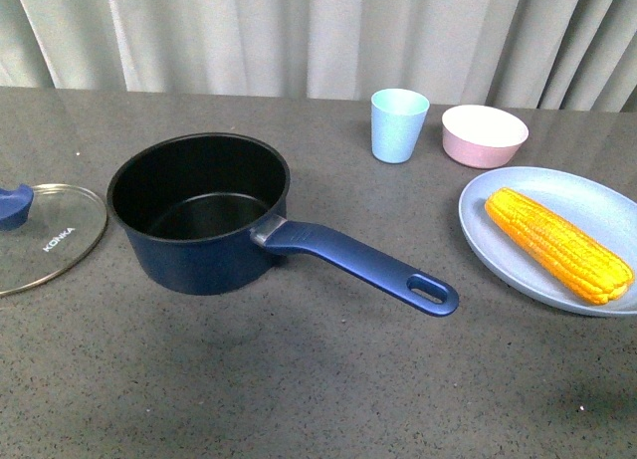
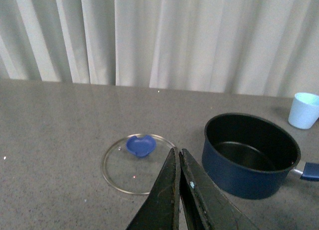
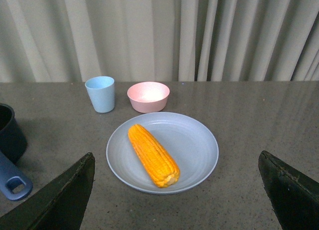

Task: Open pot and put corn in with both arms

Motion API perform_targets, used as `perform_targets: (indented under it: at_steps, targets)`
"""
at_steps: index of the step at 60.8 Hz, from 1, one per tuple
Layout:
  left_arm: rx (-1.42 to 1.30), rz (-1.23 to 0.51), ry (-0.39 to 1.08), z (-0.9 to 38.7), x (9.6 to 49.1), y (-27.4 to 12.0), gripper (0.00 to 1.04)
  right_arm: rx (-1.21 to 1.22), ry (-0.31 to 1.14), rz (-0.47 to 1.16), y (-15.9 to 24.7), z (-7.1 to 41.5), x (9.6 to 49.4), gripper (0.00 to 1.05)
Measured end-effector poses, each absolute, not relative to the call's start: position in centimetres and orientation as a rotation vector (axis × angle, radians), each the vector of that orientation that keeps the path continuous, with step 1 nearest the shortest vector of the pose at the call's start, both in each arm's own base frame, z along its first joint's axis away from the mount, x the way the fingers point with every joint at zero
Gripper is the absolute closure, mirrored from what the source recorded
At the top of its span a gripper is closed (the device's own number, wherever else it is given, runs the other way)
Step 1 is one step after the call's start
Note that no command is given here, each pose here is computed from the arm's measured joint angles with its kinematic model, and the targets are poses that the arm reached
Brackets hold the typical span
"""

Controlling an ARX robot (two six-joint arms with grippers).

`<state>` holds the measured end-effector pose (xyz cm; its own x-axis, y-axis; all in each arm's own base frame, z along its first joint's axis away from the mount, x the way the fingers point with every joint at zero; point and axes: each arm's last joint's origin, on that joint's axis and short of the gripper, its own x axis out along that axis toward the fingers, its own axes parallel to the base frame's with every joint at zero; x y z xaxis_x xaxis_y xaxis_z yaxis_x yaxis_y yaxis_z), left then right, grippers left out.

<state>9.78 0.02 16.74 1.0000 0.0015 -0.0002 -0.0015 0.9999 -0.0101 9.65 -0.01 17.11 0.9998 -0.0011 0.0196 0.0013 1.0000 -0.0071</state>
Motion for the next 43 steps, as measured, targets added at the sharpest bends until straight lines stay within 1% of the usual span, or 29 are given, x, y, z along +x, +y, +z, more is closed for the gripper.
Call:
perform_targets:
  at_steps: [43]
  targets:
    - [-0.010,0.002,0.001,16.73,9.78,0.02,1.03,-0.007,-0.020,-0.002,-0.02,17.11,9.65,0.09]
